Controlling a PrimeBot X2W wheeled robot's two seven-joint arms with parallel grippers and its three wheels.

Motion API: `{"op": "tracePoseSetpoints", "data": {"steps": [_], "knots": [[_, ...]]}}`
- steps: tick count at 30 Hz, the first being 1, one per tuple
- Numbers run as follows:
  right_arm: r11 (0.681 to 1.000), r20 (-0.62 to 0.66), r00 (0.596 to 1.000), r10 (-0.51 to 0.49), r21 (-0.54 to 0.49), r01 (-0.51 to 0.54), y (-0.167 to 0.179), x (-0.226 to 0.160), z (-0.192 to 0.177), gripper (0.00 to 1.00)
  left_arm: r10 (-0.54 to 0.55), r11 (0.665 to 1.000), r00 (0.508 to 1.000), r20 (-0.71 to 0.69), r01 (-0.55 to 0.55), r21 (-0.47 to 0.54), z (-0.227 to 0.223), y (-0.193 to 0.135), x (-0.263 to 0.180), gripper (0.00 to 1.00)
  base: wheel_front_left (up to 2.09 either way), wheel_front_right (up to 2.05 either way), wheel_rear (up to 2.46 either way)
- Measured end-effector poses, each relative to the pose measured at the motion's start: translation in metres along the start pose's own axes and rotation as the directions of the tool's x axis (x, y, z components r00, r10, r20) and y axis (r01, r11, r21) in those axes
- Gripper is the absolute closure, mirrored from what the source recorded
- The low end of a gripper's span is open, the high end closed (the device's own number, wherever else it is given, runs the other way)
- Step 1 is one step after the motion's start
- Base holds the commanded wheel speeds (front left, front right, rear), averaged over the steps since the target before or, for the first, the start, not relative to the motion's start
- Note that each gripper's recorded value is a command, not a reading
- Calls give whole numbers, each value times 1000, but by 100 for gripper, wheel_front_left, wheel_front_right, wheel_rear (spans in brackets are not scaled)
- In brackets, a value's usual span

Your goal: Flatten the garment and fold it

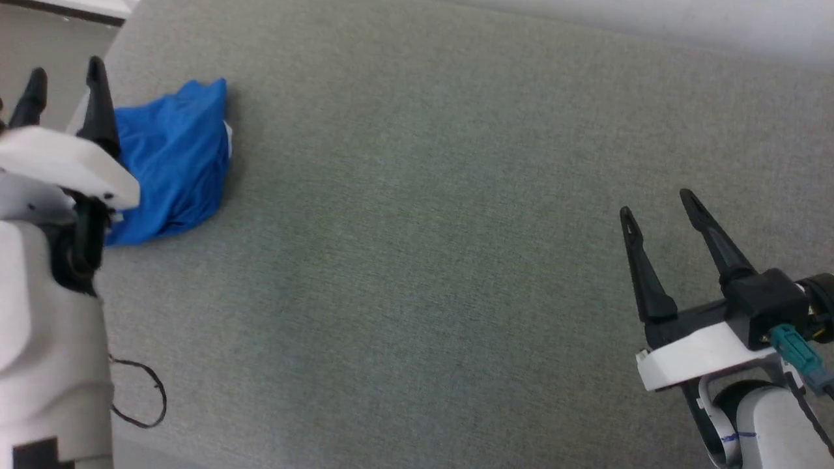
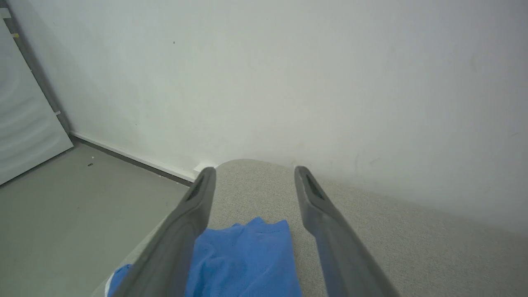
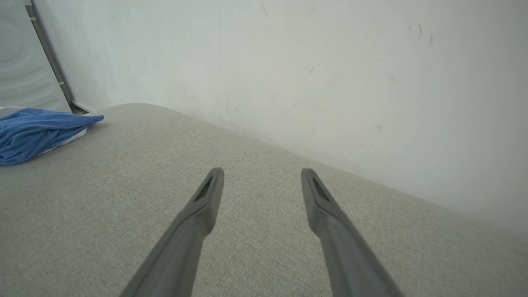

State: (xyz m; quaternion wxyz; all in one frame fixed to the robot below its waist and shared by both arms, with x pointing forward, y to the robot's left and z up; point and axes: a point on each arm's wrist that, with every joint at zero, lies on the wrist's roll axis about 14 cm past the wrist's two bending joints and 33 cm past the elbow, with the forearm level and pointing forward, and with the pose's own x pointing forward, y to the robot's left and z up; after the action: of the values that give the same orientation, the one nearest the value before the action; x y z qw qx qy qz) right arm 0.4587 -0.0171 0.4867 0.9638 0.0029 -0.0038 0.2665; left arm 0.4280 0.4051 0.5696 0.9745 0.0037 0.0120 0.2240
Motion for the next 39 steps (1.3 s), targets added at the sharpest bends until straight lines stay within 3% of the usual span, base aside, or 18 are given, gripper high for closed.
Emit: {"op": "tracePoseSetpoints", "data": {"steps": [4, 8, 11, 17, 19, 20, 22, 24, 27, 29, 34, 37, 39], "knots": [[1000, -34, 999, -8, 14, 9, -7, 4, -17, 0, -3, 999, 975, -221, -7, -42, -39, -2, 23, 0, 0, 0, 0], [999, -50, 999, -21, 26, 23, -16, 8, -28, 0, 5, 998, 911, -413, -32, -56, -83, -1, 32, 0, 0, 0, 0], [999, -65, 997, -32, 34, 34, -23, 9, -38, 0, 9, 995, 842, -540, -60, -77, -115, 0, 31, 0, 0, 0, 0], [997, -99, 994, -51, 49, 56, -32, 6, -57, 0, 10, 992, 643, -766, -106, -76, -179, 1, 10, 0, 0, 0, 0], [997, -104, 993, -54, 51, 59, -33, 6, -61, 0, 12, 991, 607, -795, -112, -71, -183, 3, 10, 0, 0, 0, 0], [997, -101, 993, -54, 53, 59, -33, 7, -61, 0, 11, 990, 592, -806, -118, -73, -184, 3, 10, 41, 0, 0, 0], [997, -91, 995, -49, 59, 54, -32, 9, -61, 0, -2, 987, 561, -828, -131, -91, -186, 1, 10, 100, 0, 0, 0], [997, -78, 996, -42, 63, 47, -30, 11, -58, 0, -11, 986, 551, -835, -131, -100, -185, -1, 11, 100, 0, 0, 0], [997, -66, 997, -34, 68, 38, -26, 13, -55, 0, -3, 989, 561, -828, -120, -86, -179, 1, 12, 100, 0, 0, 0], [997, -51, 998, -31, 68, 34, -24, 13, -50, 0, 20, 993, 593, -805, -103, -52, -169, 6, 16, 100, 0, 0, 0], [997, -8, 999, -39, 70, 40, -20, 11, -33, 0, 87, 996, 799, -595, -65, 59, -97, 21, 48, 100, 0, 0, 0], [996, 21, 998, -53, 68, 51, -20, 8, -19, 0, 75, 992, 921, -381, -30, 123, -32, 16, 67, 100, 0, 0, 0], [996, 39, 997, -63, 63, 61, -20, 5, -11, 0, 40, 990, 972, -233, -6, 142, 9, 5, 74, 100, 0, 0, 0]]}}
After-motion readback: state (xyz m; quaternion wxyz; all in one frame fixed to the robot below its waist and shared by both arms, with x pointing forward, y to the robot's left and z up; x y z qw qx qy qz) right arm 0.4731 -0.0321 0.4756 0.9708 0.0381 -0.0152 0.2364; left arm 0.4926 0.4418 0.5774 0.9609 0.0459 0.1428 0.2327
